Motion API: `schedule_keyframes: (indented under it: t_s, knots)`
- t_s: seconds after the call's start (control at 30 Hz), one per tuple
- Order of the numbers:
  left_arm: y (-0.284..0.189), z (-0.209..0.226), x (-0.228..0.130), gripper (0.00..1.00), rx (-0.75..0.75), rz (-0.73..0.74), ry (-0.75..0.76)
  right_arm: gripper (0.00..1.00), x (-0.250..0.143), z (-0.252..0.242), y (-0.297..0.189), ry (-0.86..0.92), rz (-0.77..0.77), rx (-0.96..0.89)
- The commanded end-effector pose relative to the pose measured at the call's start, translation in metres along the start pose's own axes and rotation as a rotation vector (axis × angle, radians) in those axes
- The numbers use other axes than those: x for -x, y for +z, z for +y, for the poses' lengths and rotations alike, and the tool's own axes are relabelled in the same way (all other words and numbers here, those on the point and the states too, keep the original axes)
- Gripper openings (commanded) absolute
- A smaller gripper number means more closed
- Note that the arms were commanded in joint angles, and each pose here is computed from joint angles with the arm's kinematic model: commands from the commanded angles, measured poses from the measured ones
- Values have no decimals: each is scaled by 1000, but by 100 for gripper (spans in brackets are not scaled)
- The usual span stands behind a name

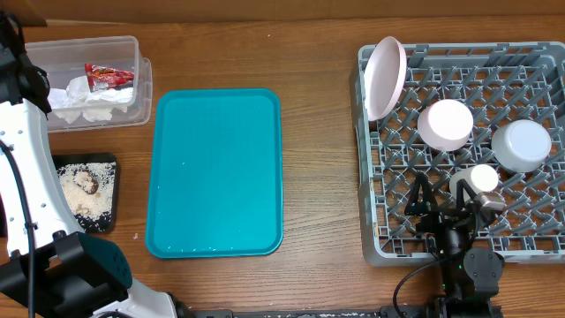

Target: Sort waste into correct bins and load items into the dishwasher

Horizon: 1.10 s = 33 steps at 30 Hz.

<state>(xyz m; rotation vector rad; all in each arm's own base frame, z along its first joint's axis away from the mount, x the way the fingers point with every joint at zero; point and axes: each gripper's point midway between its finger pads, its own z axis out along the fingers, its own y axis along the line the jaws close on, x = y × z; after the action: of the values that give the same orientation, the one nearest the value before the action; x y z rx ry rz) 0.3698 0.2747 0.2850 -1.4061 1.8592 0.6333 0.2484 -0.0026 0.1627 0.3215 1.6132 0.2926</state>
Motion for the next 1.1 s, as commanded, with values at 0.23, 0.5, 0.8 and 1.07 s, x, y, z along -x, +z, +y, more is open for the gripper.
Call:
schedule_keyframes:
  t_s: [0.23, 0.5, 0.8, 1.07]
  knots:
    - [1, 0, 0, 100, 11, -8, 21, 100, 2, -7, 0, -243, -13, -27]
    - [1, 0, 0, 100, 11, -8, 21, 100, 1, -7, 0, -263, -12, -23]
    - [1, 0, 0, 100, 11, -8, 21, 100, 2, -7, 0, -263, -13, -23]
    - [1, 0, 0, 100, 11, -8, 21, 100, 2, -7, 0, -263, -13, -23]
